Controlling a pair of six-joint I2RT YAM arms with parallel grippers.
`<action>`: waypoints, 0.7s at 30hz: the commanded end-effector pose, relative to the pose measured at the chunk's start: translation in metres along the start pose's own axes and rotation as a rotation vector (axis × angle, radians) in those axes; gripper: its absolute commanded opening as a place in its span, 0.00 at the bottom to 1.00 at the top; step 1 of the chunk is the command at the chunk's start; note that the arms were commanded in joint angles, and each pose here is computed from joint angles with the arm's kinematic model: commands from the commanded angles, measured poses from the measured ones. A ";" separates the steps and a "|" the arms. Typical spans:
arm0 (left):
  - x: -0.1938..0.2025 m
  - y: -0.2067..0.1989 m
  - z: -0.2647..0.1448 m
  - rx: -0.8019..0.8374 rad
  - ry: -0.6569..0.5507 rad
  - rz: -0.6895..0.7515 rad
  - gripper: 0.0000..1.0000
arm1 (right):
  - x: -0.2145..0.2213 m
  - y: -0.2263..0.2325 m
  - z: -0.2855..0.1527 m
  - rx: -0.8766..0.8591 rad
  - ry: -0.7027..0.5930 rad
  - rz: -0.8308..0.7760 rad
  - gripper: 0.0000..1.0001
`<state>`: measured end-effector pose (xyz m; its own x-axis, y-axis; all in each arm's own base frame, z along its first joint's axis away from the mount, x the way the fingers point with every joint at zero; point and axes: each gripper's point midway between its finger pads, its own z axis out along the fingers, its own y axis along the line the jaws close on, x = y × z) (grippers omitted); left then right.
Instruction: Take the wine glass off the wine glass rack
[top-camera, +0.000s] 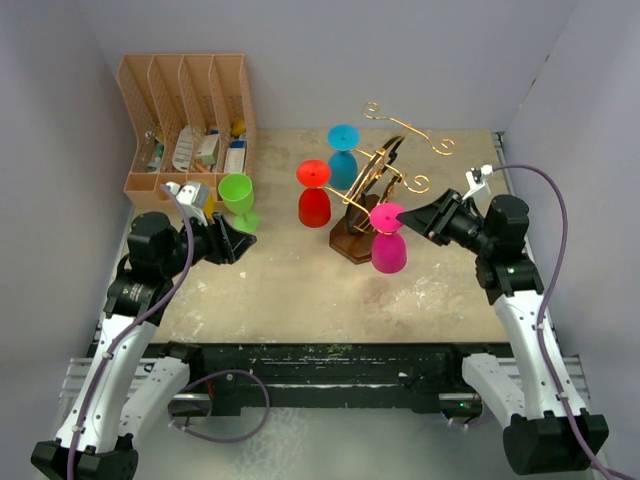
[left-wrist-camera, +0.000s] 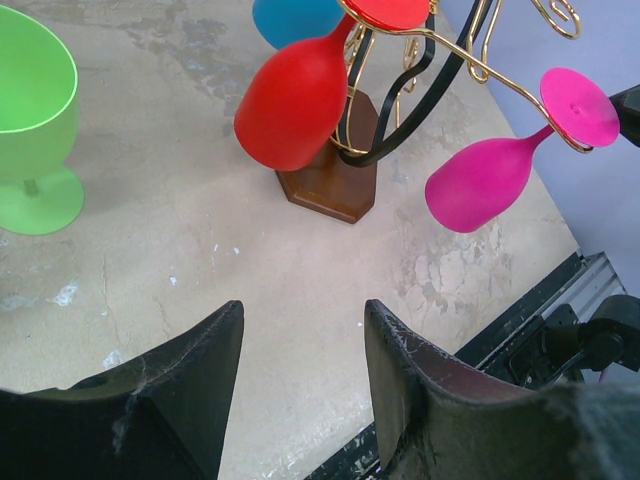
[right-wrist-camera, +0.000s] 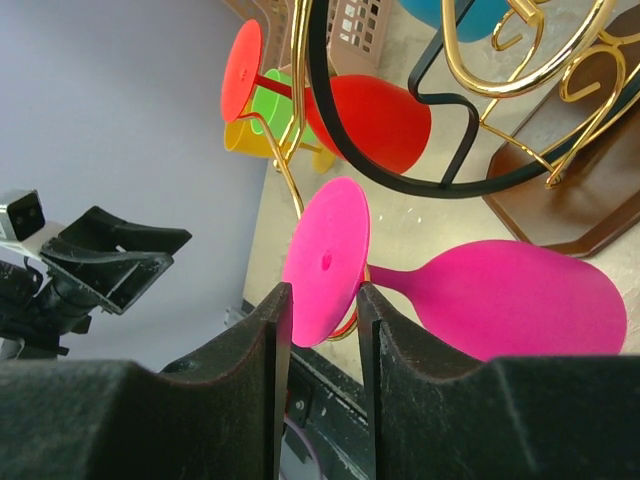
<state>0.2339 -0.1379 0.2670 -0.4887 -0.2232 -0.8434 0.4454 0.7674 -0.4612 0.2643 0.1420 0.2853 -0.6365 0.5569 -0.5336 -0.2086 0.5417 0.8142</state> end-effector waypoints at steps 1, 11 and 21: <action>-0.010 -0.007 -0.001 0.030 -0.029 0.041 0.55 | -0.007 0.013 0.001 -0.070 -0.023 -0.036 0.35; -0.008 -0.006 0.000 0.028 -0.019 0.034 0.55 | -0.009 0.018 0.004 -0.105 -0.022 -0.054 0.34; -0.007 -0.005 0.002 0.027 -0.010 0.030 0.55 | -0.007 0.021 0.006 -0.138 0.004 -0.058 0.34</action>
<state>0.2363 -0.1383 0.2631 -0.5023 -0.2206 -0.8361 0.4380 0.7688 -0.4660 0.2702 0.1487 0.2921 -0.6322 0.5452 -0.5505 -0.2745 0.5068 0.8172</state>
